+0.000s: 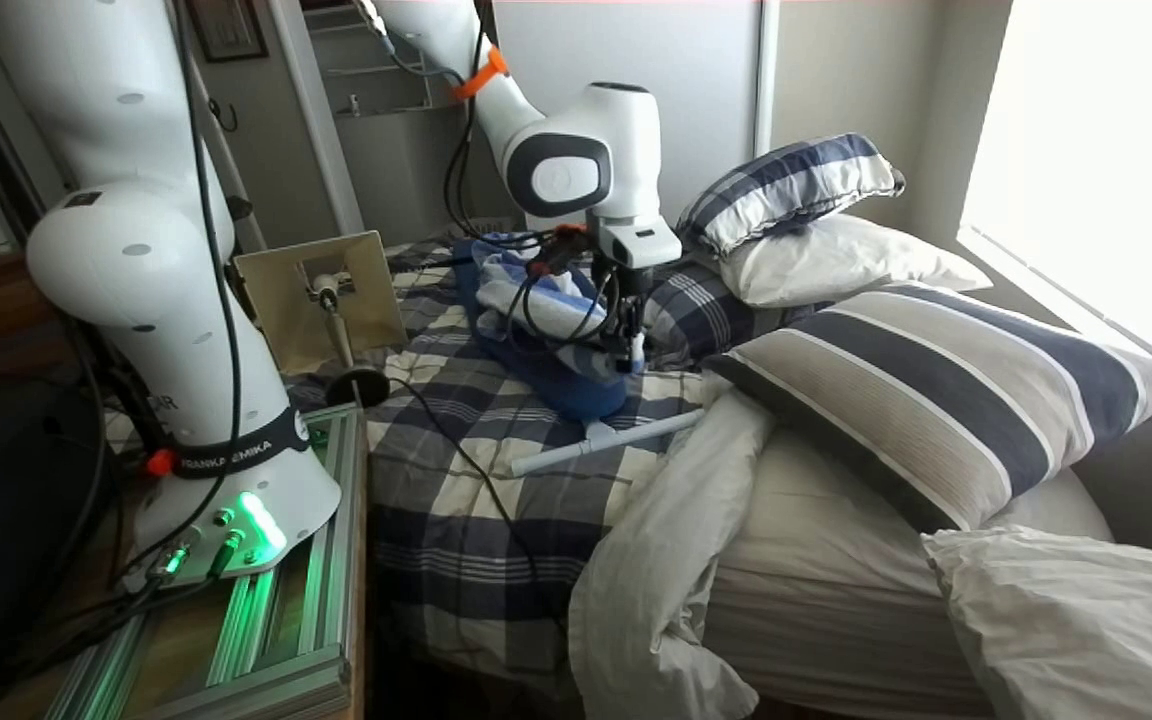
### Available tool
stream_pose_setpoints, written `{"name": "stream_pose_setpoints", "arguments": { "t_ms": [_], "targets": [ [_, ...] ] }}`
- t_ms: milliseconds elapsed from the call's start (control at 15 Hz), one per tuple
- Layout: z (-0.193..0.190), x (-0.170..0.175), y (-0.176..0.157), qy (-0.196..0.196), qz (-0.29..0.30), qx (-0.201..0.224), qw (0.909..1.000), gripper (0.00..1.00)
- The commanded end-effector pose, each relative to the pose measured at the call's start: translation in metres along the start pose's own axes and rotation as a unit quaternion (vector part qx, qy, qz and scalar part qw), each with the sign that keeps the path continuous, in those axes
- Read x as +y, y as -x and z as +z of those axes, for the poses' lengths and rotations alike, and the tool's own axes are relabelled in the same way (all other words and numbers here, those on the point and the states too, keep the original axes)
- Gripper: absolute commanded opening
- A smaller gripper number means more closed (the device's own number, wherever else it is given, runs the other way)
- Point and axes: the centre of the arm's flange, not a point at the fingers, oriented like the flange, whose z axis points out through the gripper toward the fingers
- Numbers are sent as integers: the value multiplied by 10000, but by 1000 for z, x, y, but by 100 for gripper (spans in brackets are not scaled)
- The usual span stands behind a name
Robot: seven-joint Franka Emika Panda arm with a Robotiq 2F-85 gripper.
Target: Pull the striped towel to the right
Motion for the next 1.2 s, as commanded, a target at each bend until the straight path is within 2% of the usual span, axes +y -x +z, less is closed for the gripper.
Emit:
{"name": "stream_pose_setpoints", "arguments": {
  "t_ms": [0, 200, 467, 533, 600, 733, 867, 1000, 1133],
  "targets": [
    [4, 50, -40, 214, 690, 664, 9952, 2],
    [11, 66, -61, 395, 1232, 1095, 9855, 2],
    [20, 76, -75, 720, 1917, 1583, 9659, 2],
    [21, 76, -77, 825, 2094, 1677, 9598, 33],
    [22, 71, -75, 952, 2275, 1736, 9534, 34],
    [17, 54, -67, 1170, 2623, 1878, 9393, 47],
    [8, 32, -46, 1387, 2716, 1568, 9394, 61],
    [-1, 7, -14, 1552, 2430, 1193, 9501, 73],
    [-12, -16, 16, 1570, 2056, 1042, 9603, 88]
  ]
}}
